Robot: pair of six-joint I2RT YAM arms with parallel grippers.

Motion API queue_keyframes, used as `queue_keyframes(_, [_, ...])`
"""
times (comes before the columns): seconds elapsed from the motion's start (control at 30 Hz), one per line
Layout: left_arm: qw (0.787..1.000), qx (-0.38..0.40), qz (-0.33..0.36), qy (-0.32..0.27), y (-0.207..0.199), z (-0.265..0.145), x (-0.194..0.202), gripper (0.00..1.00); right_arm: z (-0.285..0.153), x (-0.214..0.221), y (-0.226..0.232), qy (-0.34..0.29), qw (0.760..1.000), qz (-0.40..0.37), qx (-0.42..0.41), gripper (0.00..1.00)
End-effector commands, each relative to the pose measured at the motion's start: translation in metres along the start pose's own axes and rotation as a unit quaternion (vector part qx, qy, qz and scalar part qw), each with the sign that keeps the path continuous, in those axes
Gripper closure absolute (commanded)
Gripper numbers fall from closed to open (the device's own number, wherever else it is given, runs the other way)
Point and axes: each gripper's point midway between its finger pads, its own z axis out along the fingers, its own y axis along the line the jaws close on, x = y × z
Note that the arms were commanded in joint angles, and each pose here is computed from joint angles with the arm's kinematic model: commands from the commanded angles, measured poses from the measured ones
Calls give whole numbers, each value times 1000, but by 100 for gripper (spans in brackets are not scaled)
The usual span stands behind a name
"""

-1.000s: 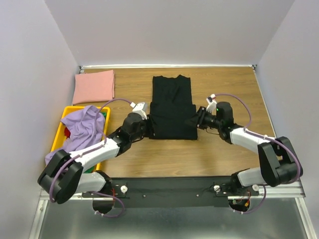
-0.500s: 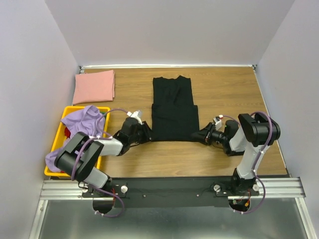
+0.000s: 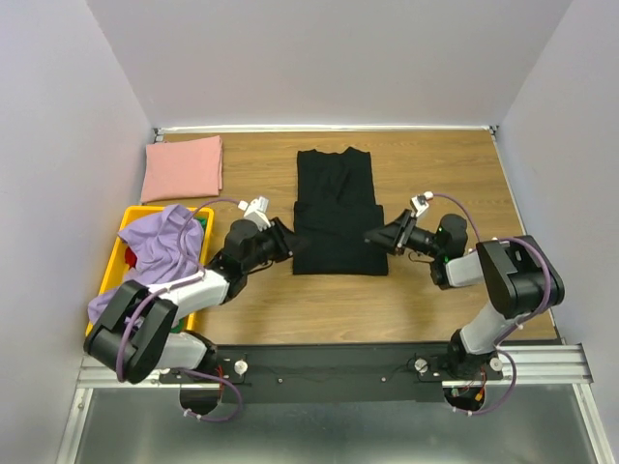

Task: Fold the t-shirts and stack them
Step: Fold the tshirt

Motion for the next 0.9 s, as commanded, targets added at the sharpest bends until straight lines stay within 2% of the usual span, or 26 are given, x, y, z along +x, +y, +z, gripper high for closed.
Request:
queue_keyframes(0.0, [997, 51, 30, -42, -36, 16, -32, 60, 21, -28, 5, -22, 1000, -9, 4, 46])
queue_keyframes(0.1, [995, 60, 40, -62, -39, 43, -58, 59, 42, -62, -2, -42, 999, -20, 4, 43])
queue_keyframes(0.27, [998, 56, 9, -28, -11, 109, -75, 60, 72, -105, -33, -74, 997, -21, 20, 42])
queue_keyframes(0.37, [999, 34, -7, -23, 16, 132, -75, 60, 79, -113, -85, -84, 995, 19, 58, 42])
queue_keyframes(0.53, [996, -14, -87, -18, 70, 138, -71, 62, 60, -125, -145, -138, 980, 74, 122, 41])
queue_keyframes(0.63, [994, -21, -102, -38, 74, 136, -83, 62, 52, -121, -166, -146, 972, 112, 145, 41])
queue_keyframes(0.73, [993, -43, -96, -47, 77, 136, -90, 62, 51, -119, -167, -146, 970, 125, 149, 41])
queue_keyframes(0.83, [995, -22, -78, -55, 60, 127, -100, 61, 50, -123, -141, -142, 976, 102, 129, 41])
queue_keyframes(0.87, [996, -9, -67, -64, 45, 118, -107, 61, 49, -129, -117, -143, 980, 82, 111, 41])
